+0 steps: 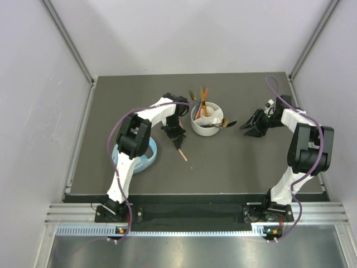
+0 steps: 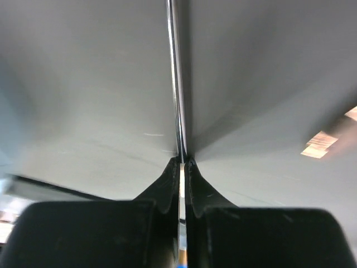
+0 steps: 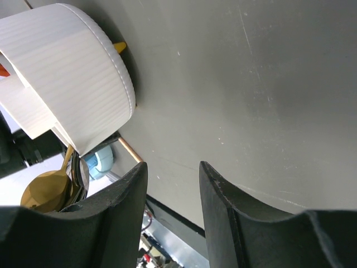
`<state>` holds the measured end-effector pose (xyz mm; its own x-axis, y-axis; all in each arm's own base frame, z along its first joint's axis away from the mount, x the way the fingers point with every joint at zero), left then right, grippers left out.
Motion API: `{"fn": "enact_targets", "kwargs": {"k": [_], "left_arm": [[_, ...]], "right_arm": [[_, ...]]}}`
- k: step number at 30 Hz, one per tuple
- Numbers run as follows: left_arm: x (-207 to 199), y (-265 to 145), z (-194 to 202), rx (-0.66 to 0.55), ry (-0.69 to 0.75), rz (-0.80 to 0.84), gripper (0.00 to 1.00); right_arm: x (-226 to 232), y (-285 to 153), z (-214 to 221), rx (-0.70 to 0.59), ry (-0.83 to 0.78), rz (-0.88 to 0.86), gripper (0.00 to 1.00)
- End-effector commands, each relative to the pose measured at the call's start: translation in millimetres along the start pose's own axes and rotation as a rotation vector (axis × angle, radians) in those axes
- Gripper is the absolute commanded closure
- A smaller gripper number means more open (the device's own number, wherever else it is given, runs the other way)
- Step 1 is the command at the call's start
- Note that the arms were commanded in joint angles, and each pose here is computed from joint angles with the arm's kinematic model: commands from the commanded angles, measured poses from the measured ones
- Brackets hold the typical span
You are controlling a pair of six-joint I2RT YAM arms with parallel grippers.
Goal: Sort the eating utensils into containers
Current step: Pick up the chopstick from the center of the board.
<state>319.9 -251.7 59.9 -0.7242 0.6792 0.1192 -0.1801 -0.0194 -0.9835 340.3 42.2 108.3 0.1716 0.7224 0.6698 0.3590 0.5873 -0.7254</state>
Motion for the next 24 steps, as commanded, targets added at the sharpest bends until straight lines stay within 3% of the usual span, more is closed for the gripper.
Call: {"fn": "enact_targets", "kwargs": {"k": [1,11,24], "left_arm": [[46.0,-32.1,-25.4,-0.164,0.046,-0.053,1.00],[24.0,-94.6,-36.3,-0.276,0.198,0.225,1.00],[-74.3,-203.0,-88.7,-0.772,0.520,0.599,1.00]], "right_arm": [[5.6,-10.0,-11.2,-0.056,-0.045,-0.008,0.57],[9.8,-18.6,-15.0,-0.072,-0.070,0.027,0.57],[23.5,-23.7,-3.9,-0.067,-0.087,0.052,0.57]]}}
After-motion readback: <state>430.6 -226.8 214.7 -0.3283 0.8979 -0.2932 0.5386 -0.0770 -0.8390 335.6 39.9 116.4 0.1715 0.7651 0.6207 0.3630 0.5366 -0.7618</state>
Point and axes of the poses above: each gripper's point midway between its finger pads, its own y axis out along the fingers, its own x axis along the line the jaws close on, z = x × y, the point moved 4 cm from there along -y, back along the fingers, and after that the axes turned 14 degrees about -y, right-handed, at the moved point
